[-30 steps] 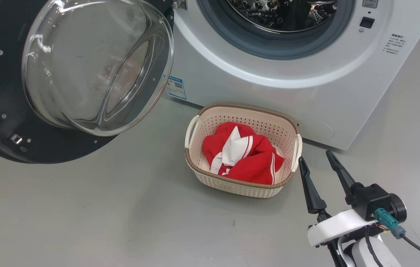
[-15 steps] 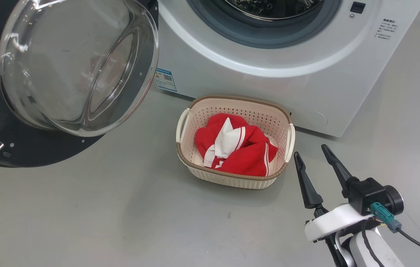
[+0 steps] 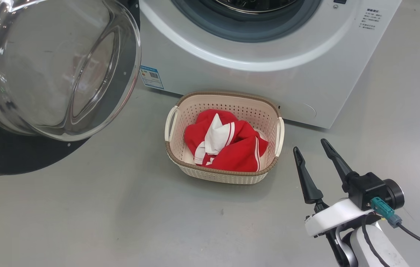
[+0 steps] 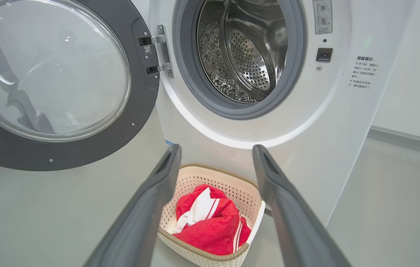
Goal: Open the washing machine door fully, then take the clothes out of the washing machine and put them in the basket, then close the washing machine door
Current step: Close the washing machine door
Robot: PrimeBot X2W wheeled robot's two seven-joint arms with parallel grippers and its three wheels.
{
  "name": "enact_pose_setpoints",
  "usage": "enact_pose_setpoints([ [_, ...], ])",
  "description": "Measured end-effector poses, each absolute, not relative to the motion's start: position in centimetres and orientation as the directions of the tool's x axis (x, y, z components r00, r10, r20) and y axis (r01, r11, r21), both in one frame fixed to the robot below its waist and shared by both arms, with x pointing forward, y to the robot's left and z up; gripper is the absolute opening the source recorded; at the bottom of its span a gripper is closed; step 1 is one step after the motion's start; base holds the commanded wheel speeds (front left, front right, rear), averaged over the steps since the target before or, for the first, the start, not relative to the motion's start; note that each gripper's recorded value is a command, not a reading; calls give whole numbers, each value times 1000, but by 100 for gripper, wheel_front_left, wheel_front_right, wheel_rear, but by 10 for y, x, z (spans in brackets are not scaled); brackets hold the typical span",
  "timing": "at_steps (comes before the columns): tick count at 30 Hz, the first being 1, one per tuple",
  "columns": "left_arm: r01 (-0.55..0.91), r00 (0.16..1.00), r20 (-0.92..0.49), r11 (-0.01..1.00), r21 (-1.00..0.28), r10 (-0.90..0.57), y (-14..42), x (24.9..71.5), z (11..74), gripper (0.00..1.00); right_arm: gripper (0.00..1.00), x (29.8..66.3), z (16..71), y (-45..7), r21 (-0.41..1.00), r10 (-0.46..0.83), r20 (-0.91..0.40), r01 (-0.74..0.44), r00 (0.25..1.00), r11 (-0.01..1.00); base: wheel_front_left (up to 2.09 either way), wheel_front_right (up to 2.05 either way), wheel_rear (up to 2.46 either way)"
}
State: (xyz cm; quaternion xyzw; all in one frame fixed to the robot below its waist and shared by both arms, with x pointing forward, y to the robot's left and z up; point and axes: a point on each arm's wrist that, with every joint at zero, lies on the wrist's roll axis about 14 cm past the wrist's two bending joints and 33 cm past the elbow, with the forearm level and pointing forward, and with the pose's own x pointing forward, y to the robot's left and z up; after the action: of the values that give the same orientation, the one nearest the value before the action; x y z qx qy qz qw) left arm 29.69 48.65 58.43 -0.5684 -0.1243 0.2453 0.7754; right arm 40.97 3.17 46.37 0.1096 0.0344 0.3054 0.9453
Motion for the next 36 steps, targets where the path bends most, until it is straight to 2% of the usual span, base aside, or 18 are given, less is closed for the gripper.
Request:
enact_pose_setpoints([
  [20, -291, 905, -193, 222, -930, 378, 467, 330, 559, 0, 100, 415, 455, 24, 232, 569, -16, -550, 822, 802, 0, 0, 0],
  [36, -307, 885, -217, 164, -937, 412, 478, 331, 545, 0, 100, 420, 455, 23, 233, 565, -13, -547, 825, 804, 0, 0, 0],
])
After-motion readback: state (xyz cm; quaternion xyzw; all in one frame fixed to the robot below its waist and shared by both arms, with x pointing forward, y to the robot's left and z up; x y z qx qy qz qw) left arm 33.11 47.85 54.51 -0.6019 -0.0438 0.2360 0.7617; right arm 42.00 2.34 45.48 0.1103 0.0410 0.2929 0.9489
